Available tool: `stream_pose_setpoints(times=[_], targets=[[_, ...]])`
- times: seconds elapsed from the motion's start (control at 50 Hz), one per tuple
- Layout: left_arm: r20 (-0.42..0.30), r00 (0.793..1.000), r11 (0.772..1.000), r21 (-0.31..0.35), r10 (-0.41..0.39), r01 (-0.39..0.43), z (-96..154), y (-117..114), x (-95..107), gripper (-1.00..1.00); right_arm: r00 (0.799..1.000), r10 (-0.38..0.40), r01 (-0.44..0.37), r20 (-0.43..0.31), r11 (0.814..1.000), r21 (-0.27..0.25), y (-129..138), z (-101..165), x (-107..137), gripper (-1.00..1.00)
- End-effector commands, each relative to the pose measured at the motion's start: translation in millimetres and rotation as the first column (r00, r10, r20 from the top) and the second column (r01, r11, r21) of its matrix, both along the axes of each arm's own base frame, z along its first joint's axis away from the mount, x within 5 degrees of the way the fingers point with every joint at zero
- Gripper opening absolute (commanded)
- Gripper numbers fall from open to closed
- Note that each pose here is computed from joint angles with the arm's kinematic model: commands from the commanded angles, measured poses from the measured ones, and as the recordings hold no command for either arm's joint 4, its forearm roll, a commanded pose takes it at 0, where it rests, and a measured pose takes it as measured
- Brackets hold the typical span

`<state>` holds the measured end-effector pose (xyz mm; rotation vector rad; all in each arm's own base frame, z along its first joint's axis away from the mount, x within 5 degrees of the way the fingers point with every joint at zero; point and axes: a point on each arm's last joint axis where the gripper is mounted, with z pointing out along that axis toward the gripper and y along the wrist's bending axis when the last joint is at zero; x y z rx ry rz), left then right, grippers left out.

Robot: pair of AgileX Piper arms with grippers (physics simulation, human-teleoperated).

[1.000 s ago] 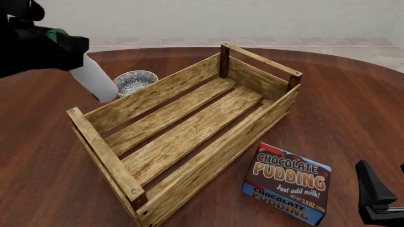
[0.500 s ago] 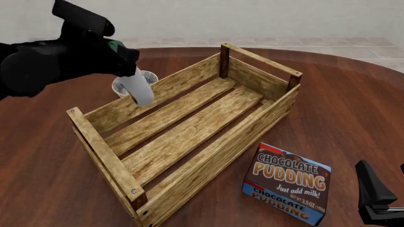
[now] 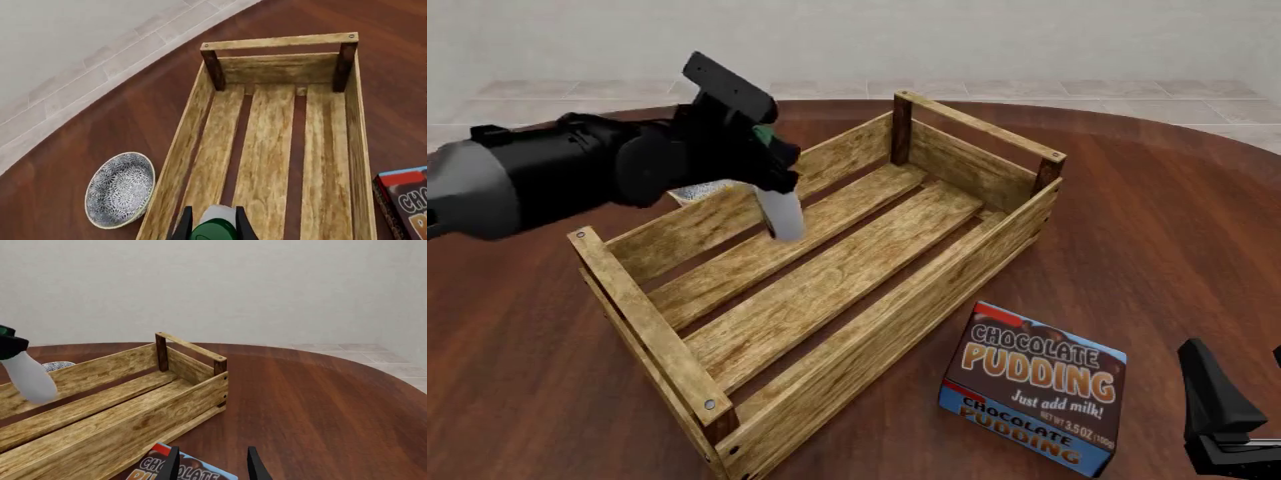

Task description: Pick up the salad dressing and put it in the tray.

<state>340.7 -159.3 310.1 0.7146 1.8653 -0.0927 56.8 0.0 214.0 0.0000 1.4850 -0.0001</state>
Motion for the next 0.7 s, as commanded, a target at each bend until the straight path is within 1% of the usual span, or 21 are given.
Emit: stream_pose_setpoints(times=[0.02,0.12,0.26,0.32,0.44,0.52,0.56,0.7], targets=[[-0.009,0.999,0.998,0.042,-0.05,0.05,-26.4,-24.6,19.6,-1.0,1.0,0.0,0.0,0.0,1.0,0.0,0.0,0.0,0.0,1.0],[-0.026,0.998,0.997,0.048,-0.051,0.052,-35.4,-28.7,25.7,-1.0,1.0,0.0,0.0,0.0,1.0,0.0,0.0,0.0,0.0,1.0],[-0.057,0.997,0.997,0.059,-0.053,0.056,-54.2,-34.3,33.8,-1.0,1.0,0.0,0.0,0.0,1.0,0.0,0.0,0.0,0.0,1.0],[-0.059,0.997,0.996,0.063,-0.056,0.06,-57.3,-35.3,33.9,-1.0,1.0,0.0,0.0,0.0,1.0,0.0,0.0,0.0,0.0,1.0],[-0.088,0.994,0.995,0.068,-0.068,0.075,-70.3,-42.0,31.1,-1.0,1.0,0.0,0.0,0.0,1.0,0.0,0.0,0.0,0.0,1.0],[-0.095,0.993,0.995,0.073,-0.067,0.074,-75.8,-41.7,32.1,-1.0,1.0,0.0,0.0,0.0,1.0,0.0,0.0,0.0,0.0,1.0],[-0.109,0.992,0.995,0.077,-0.063,0.071,-83.0,-42.4,35.7,-1.0,1.0,0.0,0.0,0.0,1.0,0.0,0.0,0.0,0.0,1.0],[-0.118,0.991,0.993,0.088,-0.065,0.076,-95.4,-42.7,36.4,-1.0,1.0,0.0,0.0,0.0,1.0,0.0,0.0,0.0,0.0,1.0]])
